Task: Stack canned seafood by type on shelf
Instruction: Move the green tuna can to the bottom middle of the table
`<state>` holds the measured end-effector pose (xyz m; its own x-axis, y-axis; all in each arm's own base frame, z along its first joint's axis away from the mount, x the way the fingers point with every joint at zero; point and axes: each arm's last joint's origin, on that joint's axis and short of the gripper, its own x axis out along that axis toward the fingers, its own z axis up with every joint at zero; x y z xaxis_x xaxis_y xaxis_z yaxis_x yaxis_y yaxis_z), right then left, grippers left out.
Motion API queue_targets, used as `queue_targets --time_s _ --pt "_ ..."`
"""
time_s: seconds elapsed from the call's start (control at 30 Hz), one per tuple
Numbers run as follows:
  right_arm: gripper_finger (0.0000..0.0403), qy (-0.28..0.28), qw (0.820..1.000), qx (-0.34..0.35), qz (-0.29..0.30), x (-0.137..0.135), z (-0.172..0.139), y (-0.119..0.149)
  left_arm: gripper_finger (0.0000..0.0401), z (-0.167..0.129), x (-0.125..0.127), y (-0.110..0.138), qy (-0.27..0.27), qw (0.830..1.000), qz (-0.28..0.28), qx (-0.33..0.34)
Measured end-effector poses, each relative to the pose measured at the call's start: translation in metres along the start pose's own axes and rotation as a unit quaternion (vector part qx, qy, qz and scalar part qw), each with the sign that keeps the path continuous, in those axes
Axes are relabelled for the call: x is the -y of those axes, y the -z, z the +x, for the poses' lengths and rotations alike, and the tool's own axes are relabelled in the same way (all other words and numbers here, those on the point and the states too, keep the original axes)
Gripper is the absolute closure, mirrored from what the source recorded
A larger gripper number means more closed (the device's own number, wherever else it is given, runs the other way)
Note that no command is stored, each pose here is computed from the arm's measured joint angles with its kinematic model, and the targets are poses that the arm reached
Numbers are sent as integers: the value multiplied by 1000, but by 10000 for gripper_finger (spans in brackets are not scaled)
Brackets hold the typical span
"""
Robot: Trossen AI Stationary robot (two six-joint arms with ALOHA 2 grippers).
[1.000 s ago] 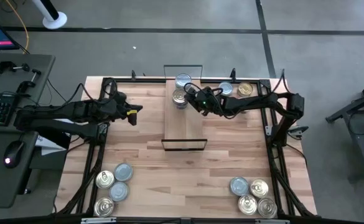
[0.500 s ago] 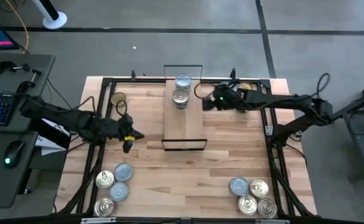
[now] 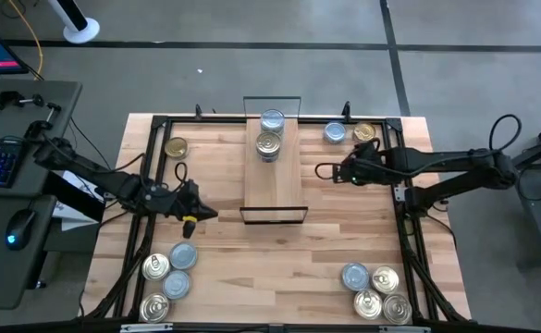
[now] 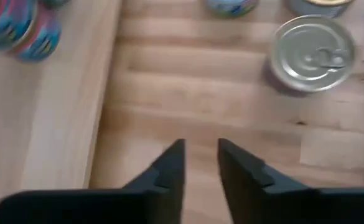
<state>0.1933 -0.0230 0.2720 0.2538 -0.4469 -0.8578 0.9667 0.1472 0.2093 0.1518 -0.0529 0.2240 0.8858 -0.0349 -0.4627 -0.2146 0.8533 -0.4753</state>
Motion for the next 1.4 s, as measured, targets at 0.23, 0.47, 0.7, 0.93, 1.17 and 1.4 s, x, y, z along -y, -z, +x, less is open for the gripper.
queue_targets --time_s 0.23,0.47,0.7,0.93,1.17,1.4 --pt "391 54 998 24 26 17 25 -33 401 0 1 -7 -10 998 -34 47" --pt "401 32 998 49 23 44 66 -88 401 -1 5 -14 1 993 -64 96" --pt "402 72 995 29 56 82 109 -110 401 -4 13 -25 50 981 -116 144" --pt "403 43 995 26 85 95 130 -111 401 -4 18 -29 52 976 -124 170" --pt "403 44 994 26 94 107 131 -117 401 4 20 -25 34 980 -118 159" --pt "403 31 994 22 106 115 131 -122 401 9 21 -23 29 981 -116 154"
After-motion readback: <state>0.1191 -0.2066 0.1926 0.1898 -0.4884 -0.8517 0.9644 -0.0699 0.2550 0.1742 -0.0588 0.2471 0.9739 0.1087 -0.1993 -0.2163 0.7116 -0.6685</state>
